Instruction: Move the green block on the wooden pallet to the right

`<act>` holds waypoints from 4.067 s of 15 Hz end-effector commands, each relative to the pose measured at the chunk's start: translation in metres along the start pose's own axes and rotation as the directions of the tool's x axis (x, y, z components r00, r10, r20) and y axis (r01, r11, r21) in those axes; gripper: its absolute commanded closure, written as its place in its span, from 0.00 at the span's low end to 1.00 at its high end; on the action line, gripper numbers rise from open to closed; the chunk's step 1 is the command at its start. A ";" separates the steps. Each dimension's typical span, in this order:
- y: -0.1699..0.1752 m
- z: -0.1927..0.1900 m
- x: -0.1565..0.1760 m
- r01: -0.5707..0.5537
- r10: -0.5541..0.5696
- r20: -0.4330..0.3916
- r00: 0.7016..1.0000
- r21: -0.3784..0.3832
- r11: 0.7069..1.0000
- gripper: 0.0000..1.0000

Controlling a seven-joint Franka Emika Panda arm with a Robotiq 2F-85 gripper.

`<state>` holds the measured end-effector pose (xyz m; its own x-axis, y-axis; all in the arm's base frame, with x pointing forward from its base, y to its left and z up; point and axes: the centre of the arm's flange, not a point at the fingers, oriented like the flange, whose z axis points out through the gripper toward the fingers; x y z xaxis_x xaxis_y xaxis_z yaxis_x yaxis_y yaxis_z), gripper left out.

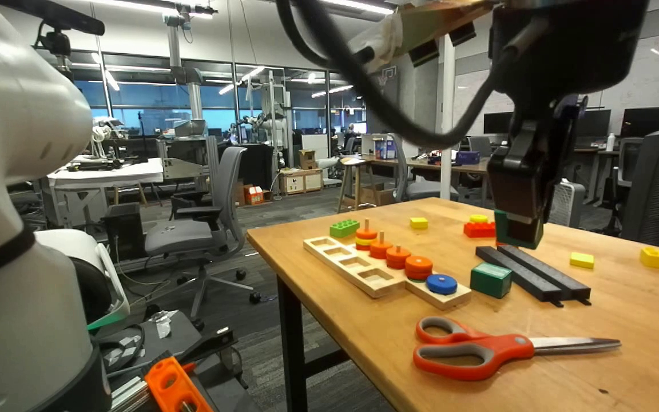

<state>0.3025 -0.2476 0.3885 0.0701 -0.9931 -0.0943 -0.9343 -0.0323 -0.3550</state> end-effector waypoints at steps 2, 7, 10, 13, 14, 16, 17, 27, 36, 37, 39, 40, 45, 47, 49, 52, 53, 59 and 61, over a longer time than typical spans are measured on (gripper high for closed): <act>0.013 0.019 0.013 -0.169 0.169 0.001 0.986 0.070 0.983 0.85; 0.030 0.042 0.029 -0.366 0.364 0.049 0.930 0.032 0.930 0.85; 0.035 0.043 0.031 -0.476 0.476 0.013 0.879 -0.006 0.879 0.86; 0.036 0.043 0.034 -0.557 0.557 -0.013 0.830 -0.020 0.830 0.86; 0.036 0.042 0.035 -0.578 0.577 -0.023 0.816 -0.027 0.816 0.86; 0.034 0.044 0.037 -0.623 0.620 -0.065 0.782 -0.039 0.782 0.86; 0.033 0.046 0.038 -0.640 0.636 -0.081 0.767 -0.047 0.767 0.86; 0.028 0.090 0.051 -0.691 0.683 -0.104 0.723 -0.130 0.711 0.86; 0.011 0.082 0.046 -0.670 0.660 -0.110 0.743 -0.122 0.733 0.09; 0.004 0.074 0.040 -0.653 0.644 -0.108 0.758 -0.114 0.749 0.02; -0.018 0.049 0.017 -0.574 0.566 -0.104 0.818 -0.097 0.813 0.00; -0.029 0.037 0.005 -0.527 0.518 -0.111 0.848 -0.091 0.845 0.00; -0.083 -0.022 -0.076 -0.225 0.216 -0.074 0.974 -0.138 0.965 0.01; -0.101 -0.046 -0.119 -0.122 0.119 -0.026 0.993 -0.176 0.977 0.00; -0.114 -0.072 -0.165 -0.013 0.019 0.026 0.999 -0.210 0.978 0.00; -0.123 -0.103 -0.230 0.152 -0.127 0.113 0.985 -0.255 0.955 0.00; -0.121 -0.108 -0.246 0.207 -0.175 0.141 0.974 -0.263 0.942 0.00; -0.092 -0.097 -0.278 0.516 -0.440 0.291 0.850 -0.286 0.808 0.00; -0.081 -0.086 -0.276 0.607 -0.514 0.339 0.788 -0.286 0.741 0.00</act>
<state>0.3414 0.0214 0.5347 0.5442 -0.8191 -0.1813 -0.8373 -0.5438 -0.0566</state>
